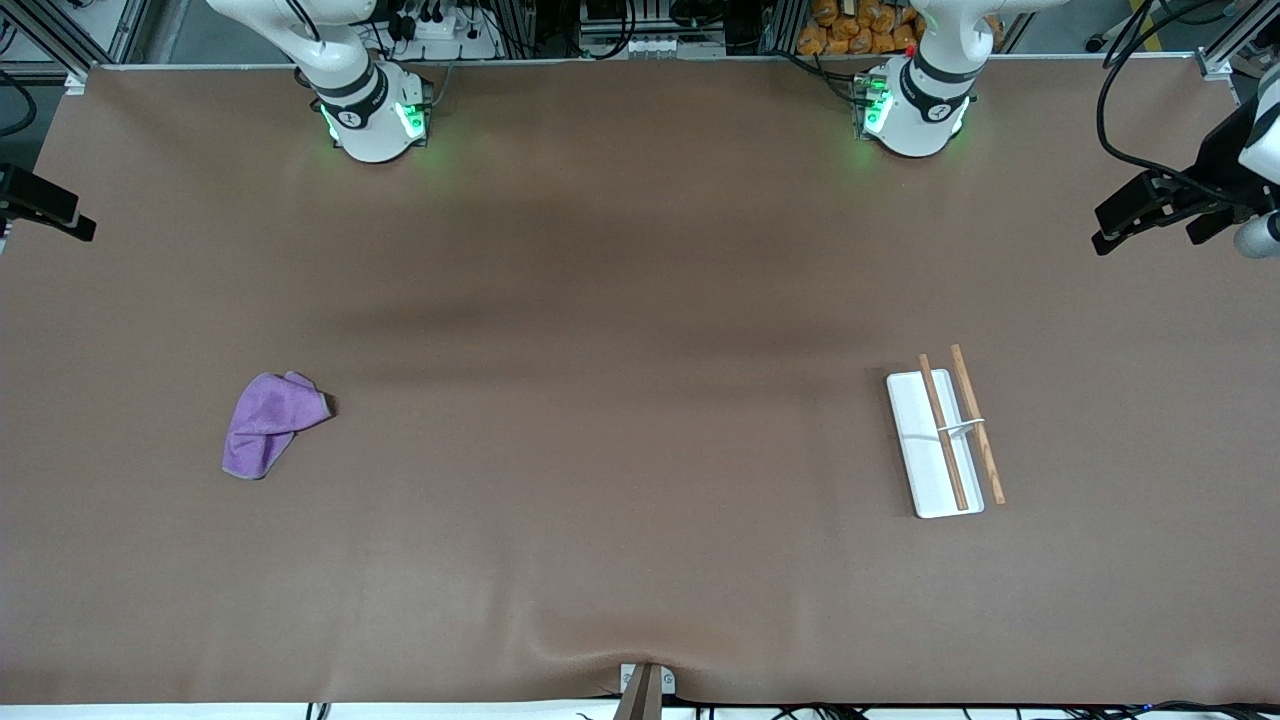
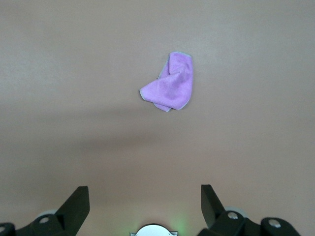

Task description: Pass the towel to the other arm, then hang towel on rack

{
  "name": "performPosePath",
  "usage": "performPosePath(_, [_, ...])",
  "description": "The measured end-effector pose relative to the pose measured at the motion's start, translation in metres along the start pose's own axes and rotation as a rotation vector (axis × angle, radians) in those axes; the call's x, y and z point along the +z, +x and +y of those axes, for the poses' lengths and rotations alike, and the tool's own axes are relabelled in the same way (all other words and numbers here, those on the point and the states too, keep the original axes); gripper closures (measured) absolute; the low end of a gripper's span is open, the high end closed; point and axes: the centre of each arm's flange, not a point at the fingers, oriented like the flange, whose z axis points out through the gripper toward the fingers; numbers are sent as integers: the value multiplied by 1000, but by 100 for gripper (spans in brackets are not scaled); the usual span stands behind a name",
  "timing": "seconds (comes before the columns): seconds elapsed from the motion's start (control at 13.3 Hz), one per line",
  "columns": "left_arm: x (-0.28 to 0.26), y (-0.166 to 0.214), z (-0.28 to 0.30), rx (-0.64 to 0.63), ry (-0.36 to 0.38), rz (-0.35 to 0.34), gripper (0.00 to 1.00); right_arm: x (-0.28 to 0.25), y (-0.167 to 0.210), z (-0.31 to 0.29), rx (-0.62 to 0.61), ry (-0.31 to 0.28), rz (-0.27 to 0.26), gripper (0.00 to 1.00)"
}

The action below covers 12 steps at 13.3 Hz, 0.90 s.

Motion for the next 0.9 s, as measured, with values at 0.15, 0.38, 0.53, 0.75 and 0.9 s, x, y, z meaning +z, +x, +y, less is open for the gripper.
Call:
performPosePath(0.15, [2,1,0,0,0,-4,0,0,0,0,0,0,0,0])
performPosePath(0.38, [2,1,0,-1,0,-4,0,0,0,0,0,0,0,0])
performPosePath(0.53, [2,1,-1,-1,0,-4,0,0,0,0,0,0,0,0])
performPosePath(0.75, [2,1,-2,-3,0,-5,0,0,0,0,0,0,0,0])
performPosePath(0.9, [3,0,-3,-4,3,-17,0,0,0,0,0,0,0,0])
